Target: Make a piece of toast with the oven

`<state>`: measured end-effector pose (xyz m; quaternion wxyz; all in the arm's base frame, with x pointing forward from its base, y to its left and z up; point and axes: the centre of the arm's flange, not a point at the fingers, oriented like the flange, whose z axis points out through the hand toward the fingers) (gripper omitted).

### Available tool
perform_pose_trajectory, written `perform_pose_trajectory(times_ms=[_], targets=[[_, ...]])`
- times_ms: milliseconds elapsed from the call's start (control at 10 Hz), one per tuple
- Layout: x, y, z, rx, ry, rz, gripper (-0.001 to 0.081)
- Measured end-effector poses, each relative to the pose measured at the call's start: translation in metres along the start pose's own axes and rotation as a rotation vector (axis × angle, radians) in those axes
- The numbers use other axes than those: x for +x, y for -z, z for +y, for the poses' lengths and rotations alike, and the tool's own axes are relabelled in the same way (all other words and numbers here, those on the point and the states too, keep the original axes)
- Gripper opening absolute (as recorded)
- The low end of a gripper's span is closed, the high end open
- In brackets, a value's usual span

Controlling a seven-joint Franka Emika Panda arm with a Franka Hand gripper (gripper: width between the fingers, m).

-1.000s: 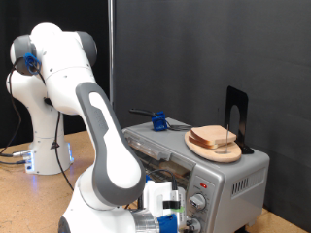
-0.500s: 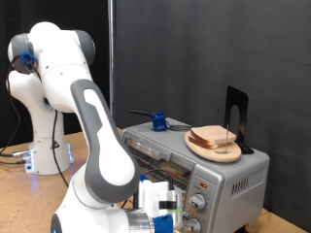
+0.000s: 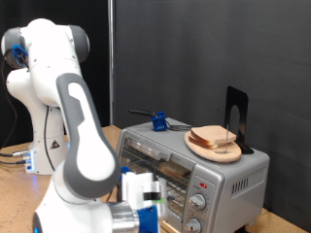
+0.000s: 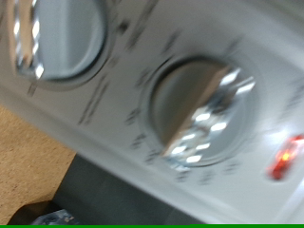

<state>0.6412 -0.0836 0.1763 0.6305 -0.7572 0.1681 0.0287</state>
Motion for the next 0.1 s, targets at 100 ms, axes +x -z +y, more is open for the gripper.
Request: perform_pose_trajectory(times_ms=[100], targets=[[-0.0083,0.0152,-0.0018,-0.002,-0.007,0.001,0.0803]])
